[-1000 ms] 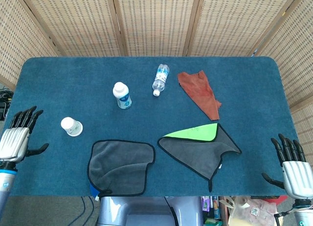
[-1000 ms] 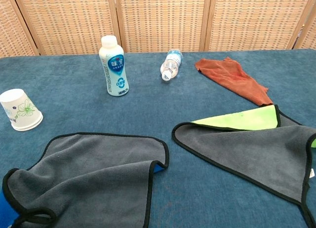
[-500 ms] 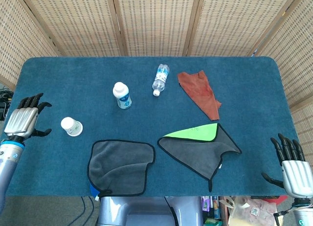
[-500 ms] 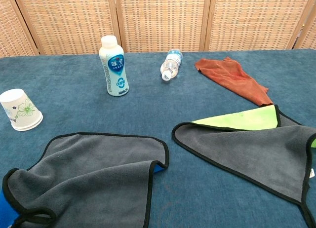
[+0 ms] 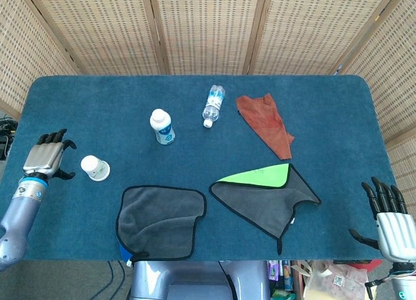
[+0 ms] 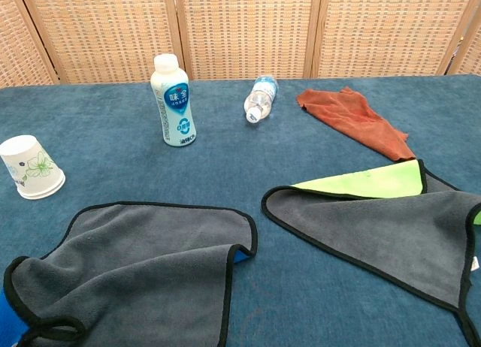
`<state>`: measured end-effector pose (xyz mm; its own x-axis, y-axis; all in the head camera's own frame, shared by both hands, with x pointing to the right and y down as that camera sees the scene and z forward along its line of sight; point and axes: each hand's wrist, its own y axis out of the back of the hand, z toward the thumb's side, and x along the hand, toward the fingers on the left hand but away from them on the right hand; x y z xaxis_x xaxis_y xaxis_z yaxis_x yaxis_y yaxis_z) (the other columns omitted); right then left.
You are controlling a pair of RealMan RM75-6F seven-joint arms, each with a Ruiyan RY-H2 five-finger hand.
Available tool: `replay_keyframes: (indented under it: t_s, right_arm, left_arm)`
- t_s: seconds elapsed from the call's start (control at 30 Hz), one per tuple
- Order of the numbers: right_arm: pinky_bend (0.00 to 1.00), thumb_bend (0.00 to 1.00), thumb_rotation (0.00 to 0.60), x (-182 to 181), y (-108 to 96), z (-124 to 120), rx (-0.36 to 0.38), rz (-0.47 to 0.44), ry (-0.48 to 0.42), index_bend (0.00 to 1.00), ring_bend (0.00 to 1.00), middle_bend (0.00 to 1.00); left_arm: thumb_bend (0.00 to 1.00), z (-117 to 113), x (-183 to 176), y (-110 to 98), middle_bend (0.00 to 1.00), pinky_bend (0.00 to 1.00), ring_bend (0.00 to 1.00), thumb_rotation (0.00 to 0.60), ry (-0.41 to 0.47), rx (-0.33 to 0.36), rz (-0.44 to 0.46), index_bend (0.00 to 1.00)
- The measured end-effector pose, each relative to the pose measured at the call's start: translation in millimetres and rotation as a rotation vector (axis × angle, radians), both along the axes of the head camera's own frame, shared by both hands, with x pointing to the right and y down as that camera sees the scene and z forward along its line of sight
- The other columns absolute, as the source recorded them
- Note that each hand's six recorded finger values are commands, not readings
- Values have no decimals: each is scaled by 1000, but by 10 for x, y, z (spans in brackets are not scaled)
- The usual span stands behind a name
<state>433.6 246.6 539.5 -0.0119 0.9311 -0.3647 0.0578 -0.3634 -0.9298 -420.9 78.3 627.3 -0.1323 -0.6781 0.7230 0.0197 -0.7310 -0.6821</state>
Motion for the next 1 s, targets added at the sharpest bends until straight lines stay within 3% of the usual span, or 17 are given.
replay_keyframes:
  t_s: [0.37,1.0]
  right_arm:
    - [0,118,600,3,-1,6,-2,1,0,0,0,0]
    - [0,118,600,19,-9,8,-2,5,-1,0,0,0]
  left_arm:
    - [240,213,39,-1,0,0,0,600,-16,-26,-6,325]
    - [239,268,215,-99,0,0,0,600,-17,-18,24,326]
